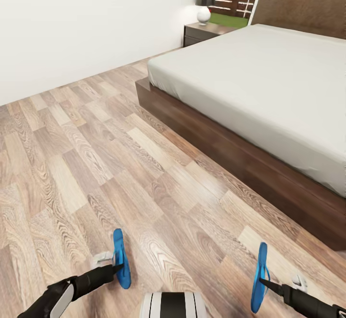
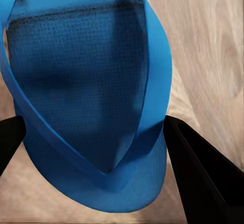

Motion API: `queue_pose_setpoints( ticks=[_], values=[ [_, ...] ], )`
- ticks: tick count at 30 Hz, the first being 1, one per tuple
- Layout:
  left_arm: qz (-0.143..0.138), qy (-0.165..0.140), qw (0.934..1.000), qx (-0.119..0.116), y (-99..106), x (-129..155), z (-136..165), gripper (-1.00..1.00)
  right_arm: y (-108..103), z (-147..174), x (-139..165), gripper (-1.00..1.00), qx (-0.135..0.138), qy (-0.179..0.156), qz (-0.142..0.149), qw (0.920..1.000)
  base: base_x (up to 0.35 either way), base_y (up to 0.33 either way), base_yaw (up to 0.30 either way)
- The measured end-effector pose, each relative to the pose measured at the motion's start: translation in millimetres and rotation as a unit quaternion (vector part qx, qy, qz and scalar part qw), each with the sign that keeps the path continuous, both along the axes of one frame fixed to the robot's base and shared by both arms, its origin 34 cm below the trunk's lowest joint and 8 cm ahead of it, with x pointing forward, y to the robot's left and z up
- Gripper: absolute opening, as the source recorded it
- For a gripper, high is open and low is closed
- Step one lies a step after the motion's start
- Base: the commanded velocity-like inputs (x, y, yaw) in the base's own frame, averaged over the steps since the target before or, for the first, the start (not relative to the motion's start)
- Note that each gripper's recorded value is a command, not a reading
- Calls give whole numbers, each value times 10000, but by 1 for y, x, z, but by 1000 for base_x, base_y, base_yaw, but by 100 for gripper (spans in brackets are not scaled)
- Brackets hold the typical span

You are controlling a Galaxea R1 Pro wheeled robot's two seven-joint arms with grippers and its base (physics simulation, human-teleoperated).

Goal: In the bedroom, move the book from the bed onto either nightstand, and place the two sandals side by side next to the bed.

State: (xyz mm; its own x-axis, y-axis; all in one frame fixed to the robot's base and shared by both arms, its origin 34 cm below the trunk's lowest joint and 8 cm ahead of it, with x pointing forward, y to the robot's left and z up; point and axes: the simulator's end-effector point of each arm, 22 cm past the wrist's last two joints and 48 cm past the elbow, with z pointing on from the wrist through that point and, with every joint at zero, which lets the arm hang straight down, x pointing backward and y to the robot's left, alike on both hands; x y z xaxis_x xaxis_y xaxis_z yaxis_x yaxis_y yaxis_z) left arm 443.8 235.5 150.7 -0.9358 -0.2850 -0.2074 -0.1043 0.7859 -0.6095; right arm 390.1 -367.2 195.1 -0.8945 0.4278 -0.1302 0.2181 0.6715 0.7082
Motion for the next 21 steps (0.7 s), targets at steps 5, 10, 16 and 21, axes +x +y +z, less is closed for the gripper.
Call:
queue_pose_setpoints(
  ticks=[5, 10, 16, 21],
  values=[
    [-642, -210, 9977, 103, -23, -20, -3, -100, 0, 2, -5, -100, -83, -84, 81, 9999, 0, 0, 0],
    [-752, -380, 9964, 86, -24, -16, 6, -100, 0, 8, 0, -100, -103, -199, 92, 9997, 0, 0, 0],
    [-750, -512, 9958, 139, -22, -8, 14, -100, -1, 16, 7, -100, -119, -321, 80, 9994, 0, 0, 0],
    [-745, -620, 9952, 153, -23, -1, 21, -100, -1, 22, 13, -100, -135, -419, 82, 9990, 0, 0, 0]
  ],
)
